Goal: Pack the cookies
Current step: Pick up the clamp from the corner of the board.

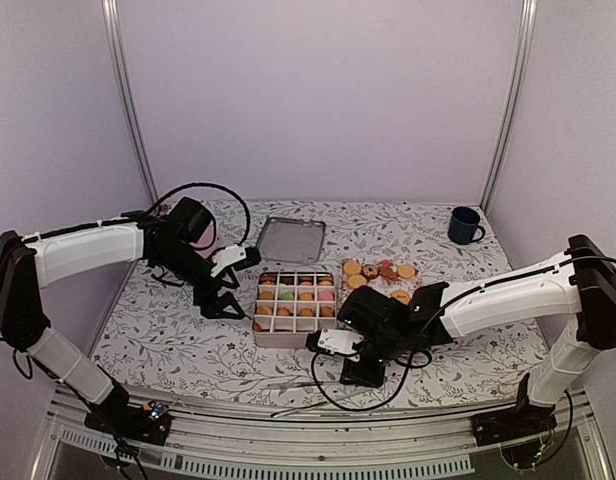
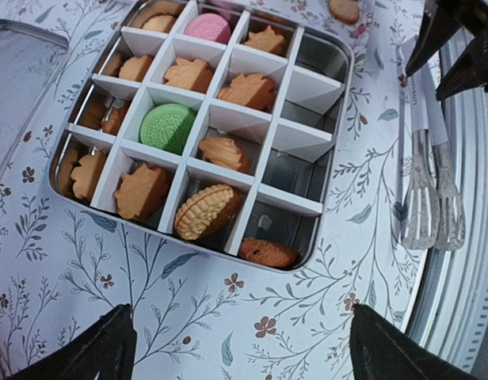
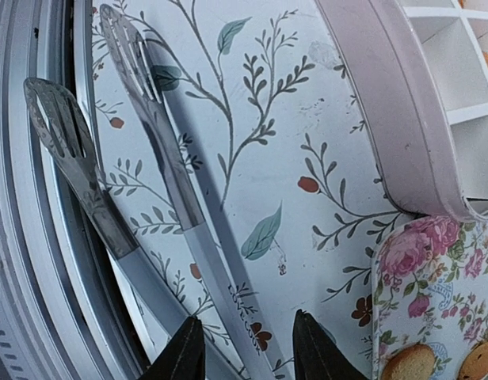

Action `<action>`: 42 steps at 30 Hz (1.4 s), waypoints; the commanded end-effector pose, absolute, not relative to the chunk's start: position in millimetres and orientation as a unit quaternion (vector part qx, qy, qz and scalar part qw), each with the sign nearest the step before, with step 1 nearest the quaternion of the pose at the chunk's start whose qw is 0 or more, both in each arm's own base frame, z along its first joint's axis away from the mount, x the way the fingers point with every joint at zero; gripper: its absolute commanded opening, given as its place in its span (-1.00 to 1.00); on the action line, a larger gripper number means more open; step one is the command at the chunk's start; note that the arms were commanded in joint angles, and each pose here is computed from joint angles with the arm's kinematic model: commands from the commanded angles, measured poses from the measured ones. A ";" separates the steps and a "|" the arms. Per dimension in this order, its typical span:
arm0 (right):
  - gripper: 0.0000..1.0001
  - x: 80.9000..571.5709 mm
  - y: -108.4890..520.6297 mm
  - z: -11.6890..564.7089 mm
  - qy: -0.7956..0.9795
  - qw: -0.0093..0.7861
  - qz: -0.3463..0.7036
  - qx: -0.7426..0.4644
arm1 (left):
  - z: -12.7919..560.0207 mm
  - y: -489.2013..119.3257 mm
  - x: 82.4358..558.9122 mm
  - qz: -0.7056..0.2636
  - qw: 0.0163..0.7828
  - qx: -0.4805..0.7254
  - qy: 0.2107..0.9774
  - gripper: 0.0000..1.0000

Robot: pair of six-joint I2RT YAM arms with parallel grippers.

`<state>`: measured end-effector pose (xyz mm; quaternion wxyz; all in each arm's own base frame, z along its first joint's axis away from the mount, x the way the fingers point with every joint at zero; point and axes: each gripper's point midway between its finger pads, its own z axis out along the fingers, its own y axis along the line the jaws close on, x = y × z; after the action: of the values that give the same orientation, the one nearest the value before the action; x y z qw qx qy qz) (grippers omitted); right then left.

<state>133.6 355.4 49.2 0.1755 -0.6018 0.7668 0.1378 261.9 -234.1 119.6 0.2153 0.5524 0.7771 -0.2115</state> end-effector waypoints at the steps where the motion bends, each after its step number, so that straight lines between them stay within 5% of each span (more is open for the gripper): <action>1: -0.21 138.3 360.8 53.5 0.759 0.175 0.144 -0.611 | 114.5 -235.0 243.9 -0.215 0.192 0.574 0.767 0.87; 15: -0.27 136.6 355.0 31.1 0.755 0.150 0.125 -0.626 | 129.3 -238.6 236.8 -0.213 0.200 0.585 0.757 0.87; 28: -0.98 146.2 349.2 36.1 0.766 0.177 0.105 -0.609 | 146.6 -251.9 229.3 -0.216 0.209 0.607 0.736 0.89; 42: -1.00 146.8 368.2 95.8 0.775 0.210 0.156 -0.576 | 160.0 -286.9 167.6 -0.260 0.176 0.681 0.661 0.69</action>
<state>145.0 352.4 75.9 0.2052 -0.5900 0.7700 0.1300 192.7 -275.8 142.3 0.1765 0.6500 0.6996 -0.2387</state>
